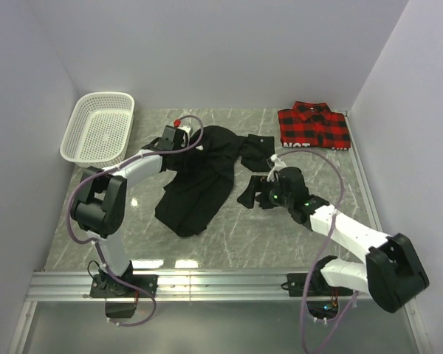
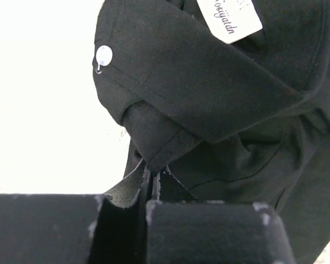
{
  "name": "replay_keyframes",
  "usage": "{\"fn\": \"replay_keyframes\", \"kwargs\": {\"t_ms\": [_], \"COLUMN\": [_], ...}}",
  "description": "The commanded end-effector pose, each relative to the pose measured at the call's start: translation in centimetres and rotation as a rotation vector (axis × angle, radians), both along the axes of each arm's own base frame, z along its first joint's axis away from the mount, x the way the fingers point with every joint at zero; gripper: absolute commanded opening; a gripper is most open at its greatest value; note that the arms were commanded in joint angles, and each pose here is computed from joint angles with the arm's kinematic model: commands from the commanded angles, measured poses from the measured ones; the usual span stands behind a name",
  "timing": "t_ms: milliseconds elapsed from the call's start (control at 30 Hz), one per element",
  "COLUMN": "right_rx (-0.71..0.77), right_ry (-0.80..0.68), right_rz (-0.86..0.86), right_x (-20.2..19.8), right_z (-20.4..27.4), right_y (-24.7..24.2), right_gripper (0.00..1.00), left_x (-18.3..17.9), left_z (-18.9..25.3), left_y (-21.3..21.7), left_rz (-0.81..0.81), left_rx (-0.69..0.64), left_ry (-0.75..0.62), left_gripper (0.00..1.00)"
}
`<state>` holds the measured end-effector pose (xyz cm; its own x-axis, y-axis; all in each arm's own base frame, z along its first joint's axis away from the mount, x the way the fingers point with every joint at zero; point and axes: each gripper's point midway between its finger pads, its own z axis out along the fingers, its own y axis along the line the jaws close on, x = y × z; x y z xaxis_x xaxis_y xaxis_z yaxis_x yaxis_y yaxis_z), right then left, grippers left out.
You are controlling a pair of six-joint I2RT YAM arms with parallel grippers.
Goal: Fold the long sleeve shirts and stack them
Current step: Flatten the shirt out
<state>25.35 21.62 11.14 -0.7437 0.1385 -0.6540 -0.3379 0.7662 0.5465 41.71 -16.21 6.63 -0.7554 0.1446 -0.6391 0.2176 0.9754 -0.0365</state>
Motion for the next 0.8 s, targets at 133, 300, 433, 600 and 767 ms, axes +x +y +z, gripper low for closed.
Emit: {"fn": "replay_keyframes", "kwargs": {"t_ms": [133, 300, 433, 600, 767], "right_rx": [0.139, 0.166, 0.213, 0.241, 0.236], "right_ry": [0.058, 0.158, 0.2, 0.233, 0.266], "right_rz": [-0.001, -0.017, -0.048, -0.071, -0.089], "right_x": [2.8, 4.0, 5.1, 6.6, 8.3], "right_z": [0.2, -2.8, -4.0, -5.6, -7.6], "right_y": [3.6, 4.9, 5.9, 7.0, 8.0], "right_gripper": [0.91, 0.86, 0.82, 0.81, 0.8], "left_x": [0.9, 0.3, 0.0, -0.1, 0.1], "left_z": [8.5, 11.9, 13.5, 14.5, 15.3], "left_y": [0.3, 1.7, 1.3, 1.6, 2.4], "left_rz": [0.045, 0.089, 0.077, 0.099, 0.119], "left_rx": [-0.142, -0.281, -0.35, -0.401, -0.469], "left_ry": [-0.167, -0.199, -0.208, -0.217, -0.223], "left_gripper": [0.0, 0.01, 0.0, 0.0, 0.0]}}
